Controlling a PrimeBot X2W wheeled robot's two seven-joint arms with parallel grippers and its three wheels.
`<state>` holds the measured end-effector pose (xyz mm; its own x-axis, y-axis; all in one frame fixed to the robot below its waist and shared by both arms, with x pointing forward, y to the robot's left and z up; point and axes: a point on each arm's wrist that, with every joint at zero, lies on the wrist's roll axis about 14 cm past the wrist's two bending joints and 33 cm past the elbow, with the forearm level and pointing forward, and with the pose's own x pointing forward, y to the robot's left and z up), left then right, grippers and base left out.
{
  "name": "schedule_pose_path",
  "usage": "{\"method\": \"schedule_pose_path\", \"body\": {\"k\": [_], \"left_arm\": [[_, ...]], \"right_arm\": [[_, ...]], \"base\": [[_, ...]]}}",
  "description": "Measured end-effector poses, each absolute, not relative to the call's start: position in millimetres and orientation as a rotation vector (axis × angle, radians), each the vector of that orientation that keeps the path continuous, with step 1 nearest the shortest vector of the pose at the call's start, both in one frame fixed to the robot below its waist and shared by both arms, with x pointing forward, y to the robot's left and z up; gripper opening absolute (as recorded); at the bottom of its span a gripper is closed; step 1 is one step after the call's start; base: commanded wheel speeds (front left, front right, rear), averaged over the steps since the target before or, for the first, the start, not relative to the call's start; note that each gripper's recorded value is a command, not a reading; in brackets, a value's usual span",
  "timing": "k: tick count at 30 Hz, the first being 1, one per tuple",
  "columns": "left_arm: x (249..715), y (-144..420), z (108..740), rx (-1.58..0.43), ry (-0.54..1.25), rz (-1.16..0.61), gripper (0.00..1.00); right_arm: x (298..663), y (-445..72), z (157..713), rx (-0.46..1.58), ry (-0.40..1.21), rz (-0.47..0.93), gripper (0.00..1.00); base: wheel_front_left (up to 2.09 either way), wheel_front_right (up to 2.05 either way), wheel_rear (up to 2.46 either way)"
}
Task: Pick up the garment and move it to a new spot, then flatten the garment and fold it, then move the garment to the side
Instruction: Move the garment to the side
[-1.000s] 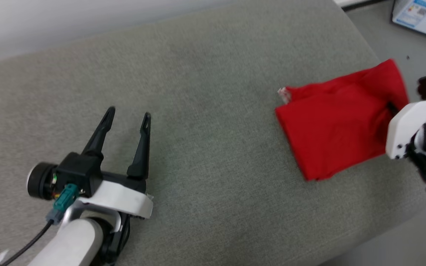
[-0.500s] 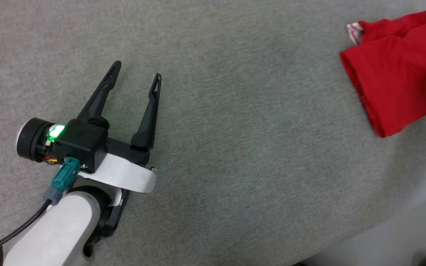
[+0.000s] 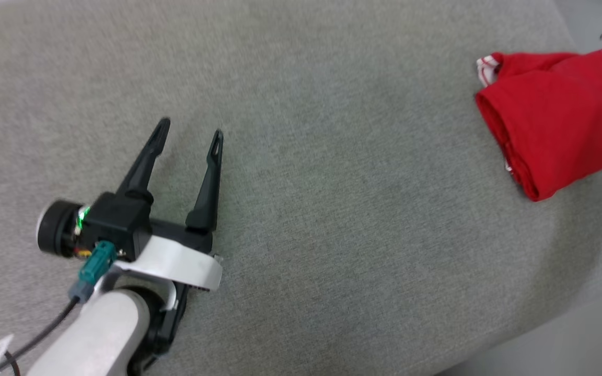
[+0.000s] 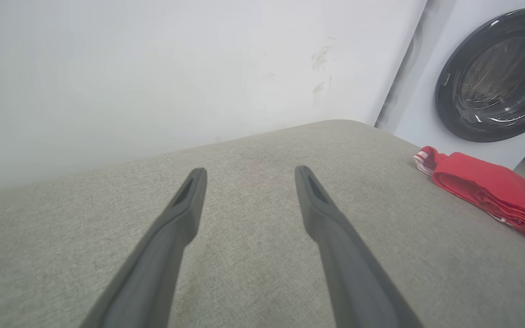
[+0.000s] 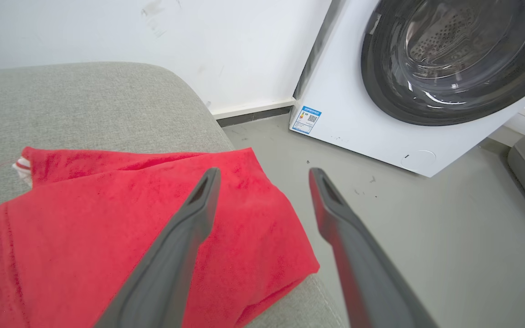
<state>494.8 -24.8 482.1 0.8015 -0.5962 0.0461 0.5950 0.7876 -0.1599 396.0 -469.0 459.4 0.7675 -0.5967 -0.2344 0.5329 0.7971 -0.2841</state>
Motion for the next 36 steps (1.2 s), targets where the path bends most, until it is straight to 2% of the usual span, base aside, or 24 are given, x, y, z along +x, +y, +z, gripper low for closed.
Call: {"method": "schedule_pose_path", "body": {"k": [5,8,17,24,30,36], "left_arm": [[477.1,-15.4,495.7,-0.181,0.000,-0.598,1.00],[460.2,2.2,507.1,-0.189,-0.008,-0.533,1.00],[440.4,62.6,517.0,-0.200,-0.020,-0.334,1.00],[421.9,127.8,522.1,-0.156,-0.041,-0.148,1.00],[399.3,176.8,527.6,-0.097,-0.061,-0.022,1.00],[379.0,188.1,532.0,-0.076,-0.074,-0.004,1.00]], "right_arm": [[384.0,-447.2,470.8,-0.184,0.247,-0.579,1.00],[378.8,-404.5,468.9,-0.134,0.185,-0.496,1.00],[396.8,-296.2,464.4,-0.011,0.127,-0.244,1.00],[417.1,-223.5,507.1,0.031,0.005,-0.046,1.00],[410.3,-192.2,536.5,0.025,-0.055,0.042,1.00],[385.2,-182.2,550.1,0.016,-0.073,0.070,1.00]], "base": [[0.00,0.00,0.00],[0.00,0.00,0.00],[0.00,0.00,0.00],[0.00,0.00,0.00],[0.00,0.00,0.00],[0.00,0.00,0.00]]}}
